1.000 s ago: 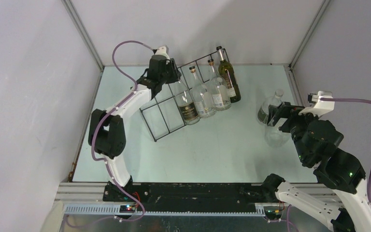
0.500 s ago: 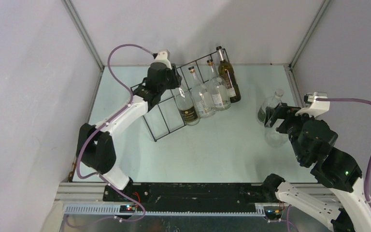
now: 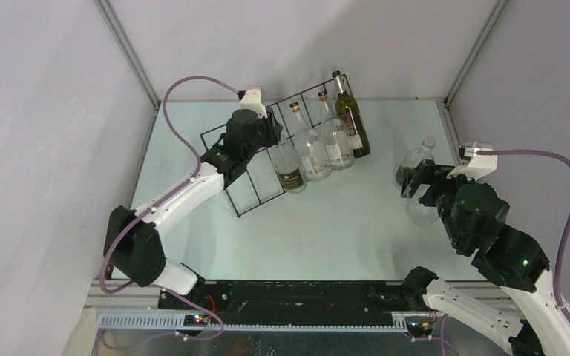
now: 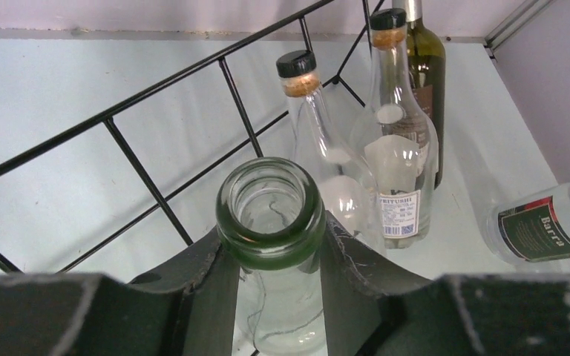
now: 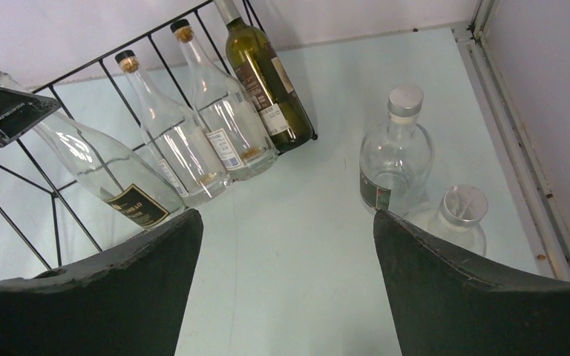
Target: Take the wine bottle off the wine rack
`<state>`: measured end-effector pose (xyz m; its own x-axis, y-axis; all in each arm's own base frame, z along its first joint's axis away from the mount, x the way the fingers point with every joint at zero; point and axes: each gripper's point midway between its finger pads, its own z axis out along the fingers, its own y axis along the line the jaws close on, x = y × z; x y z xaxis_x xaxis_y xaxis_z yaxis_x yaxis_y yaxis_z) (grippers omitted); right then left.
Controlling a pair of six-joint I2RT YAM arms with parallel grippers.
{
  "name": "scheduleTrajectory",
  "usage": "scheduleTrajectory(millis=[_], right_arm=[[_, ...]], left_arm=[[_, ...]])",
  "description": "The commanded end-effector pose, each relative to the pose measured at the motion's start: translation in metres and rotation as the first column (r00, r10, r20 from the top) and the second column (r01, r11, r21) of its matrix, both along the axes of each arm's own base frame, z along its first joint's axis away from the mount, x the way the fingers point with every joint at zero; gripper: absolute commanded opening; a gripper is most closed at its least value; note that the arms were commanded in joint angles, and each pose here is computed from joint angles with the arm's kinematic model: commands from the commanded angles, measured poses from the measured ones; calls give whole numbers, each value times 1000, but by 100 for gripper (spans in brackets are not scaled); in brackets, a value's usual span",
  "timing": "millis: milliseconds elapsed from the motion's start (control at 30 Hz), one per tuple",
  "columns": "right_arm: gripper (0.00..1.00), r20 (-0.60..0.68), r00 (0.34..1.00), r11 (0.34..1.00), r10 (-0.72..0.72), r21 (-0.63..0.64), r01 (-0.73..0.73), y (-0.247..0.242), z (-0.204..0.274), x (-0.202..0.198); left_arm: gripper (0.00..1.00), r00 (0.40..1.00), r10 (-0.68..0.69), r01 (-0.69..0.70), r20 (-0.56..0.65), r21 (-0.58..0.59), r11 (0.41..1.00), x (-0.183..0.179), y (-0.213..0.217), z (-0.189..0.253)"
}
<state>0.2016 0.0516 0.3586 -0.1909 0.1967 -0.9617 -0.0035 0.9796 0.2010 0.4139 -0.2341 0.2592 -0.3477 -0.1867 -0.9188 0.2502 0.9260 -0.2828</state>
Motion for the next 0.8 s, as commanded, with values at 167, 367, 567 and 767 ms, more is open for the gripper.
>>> scheduleTrajectory(millis=[167,367,567,767], right_arm=[[88,-6,1000,1000,10,13,-10,5,-6,1],[88,-19,1000,1000,16,13,-16,8,-13,2],[88,-28,999,1000,21,14,-20,10,-18,3],[88,-39,999,1000,23,14,-22,12,-22,4]], left_arm=[[0,993,0,-16,116,141,990,-28,-2,24],[0,992,2,-24,129,164,986,-38,-10,18],[0,989,-27,2,145,169,986,-49,-23,21],[0,985,-61,27,162,200,980,-61,-39,23]])
